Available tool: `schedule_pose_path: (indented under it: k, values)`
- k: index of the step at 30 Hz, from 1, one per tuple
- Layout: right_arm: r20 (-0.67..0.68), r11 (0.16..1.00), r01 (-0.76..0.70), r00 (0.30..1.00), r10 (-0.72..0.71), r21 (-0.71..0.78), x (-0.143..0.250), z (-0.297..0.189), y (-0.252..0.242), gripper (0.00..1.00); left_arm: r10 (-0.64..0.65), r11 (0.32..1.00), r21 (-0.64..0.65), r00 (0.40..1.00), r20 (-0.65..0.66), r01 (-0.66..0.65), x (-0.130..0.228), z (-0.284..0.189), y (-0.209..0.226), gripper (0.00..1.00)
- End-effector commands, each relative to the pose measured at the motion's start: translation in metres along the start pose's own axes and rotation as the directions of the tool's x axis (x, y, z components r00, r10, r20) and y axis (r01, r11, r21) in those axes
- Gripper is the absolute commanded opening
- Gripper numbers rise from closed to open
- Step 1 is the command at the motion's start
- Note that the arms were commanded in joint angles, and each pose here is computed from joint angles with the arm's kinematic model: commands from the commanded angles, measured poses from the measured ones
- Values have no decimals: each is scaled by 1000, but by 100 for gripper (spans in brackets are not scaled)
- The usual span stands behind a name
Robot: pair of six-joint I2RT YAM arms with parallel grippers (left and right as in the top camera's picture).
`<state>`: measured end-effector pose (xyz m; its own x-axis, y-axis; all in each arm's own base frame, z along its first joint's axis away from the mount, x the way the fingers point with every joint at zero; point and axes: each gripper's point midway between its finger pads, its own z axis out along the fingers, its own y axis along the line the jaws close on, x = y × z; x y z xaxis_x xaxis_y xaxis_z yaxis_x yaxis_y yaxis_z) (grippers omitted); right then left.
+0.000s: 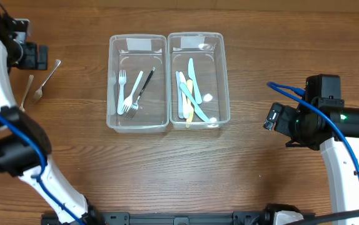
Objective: Pack container
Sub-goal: 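Move the left gripper to the next metal fork and grasp it, then place the metal fork into the left container and release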
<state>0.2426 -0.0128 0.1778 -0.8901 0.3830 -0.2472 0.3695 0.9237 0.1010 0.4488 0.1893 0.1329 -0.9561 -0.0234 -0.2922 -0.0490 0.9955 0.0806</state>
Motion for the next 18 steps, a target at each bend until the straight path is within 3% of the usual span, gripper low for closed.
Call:
schedule_pose_path:
  k: [1,8,15,18]
  values:
    - [26,1000,3,1000,-3,-7,-2,-5,0,100,99,990,100,995,-29,-96,4,44,-12,100]
    - [31,1000,3,1000,-3,-9,-3,-5,1,100,125,978,182,983,-136,-99,30,108,-21,100]
    - [32,1000,3,1000,-2,-9,-3,-5,1,100,111,981,178,970,-218,-73,49,139,-20,100]
    - [35,1000,3,999,-2,-10,-4,-5,1,100,112,979,191,964,-243,-66,56,143,-23,92]
